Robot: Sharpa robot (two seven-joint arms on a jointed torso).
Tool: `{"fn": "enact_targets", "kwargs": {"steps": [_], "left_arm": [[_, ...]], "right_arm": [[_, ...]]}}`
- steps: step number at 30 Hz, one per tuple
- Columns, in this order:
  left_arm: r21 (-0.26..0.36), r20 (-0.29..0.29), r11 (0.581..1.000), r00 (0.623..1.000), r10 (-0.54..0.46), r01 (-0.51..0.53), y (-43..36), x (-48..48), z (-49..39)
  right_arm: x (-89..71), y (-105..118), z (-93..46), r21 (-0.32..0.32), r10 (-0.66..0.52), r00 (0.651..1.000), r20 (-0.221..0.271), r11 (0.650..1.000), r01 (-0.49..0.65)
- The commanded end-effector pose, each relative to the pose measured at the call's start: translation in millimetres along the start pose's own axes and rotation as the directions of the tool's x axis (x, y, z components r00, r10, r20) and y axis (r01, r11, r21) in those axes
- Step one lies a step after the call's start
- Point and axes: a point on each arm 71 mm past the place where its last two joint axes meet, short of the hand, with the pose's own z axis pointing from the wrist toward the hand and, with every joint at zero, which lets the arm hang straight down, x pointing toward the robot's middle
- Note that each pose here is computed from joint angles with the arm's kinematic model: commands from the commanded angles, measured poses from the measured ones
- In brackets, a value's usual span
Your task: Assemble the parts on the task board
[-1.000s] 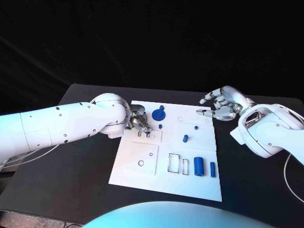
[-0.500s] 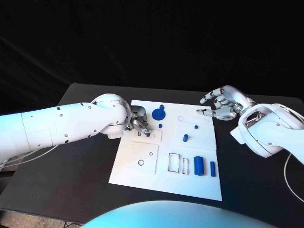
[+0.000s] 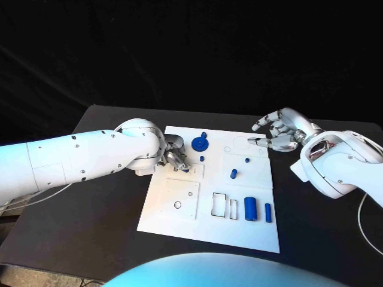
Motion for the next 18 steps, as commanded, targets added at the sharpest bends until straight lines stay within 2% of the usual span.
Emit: {"fn": "enact_targets", "kwargs": {"steps": [1, 18], "left_arm": [[0.0, -0.023, 1.0, 1.0, 0.014, -0.014, -1.0, 3.1, 0.2], [0.004, -0.034, 1.0, 0.999, -0.005, 0.005, -2.8, 3.5, 1.8]], "right_arm": [[0.3, 0.6, -0.1, -0.007, -0.009, 1.0, 0.002, 1.0, 0.01], [0.0, 0.3, -0.4, -0.005, -0.009, 1.0, 0.003, 1.0, 0.009]]}}
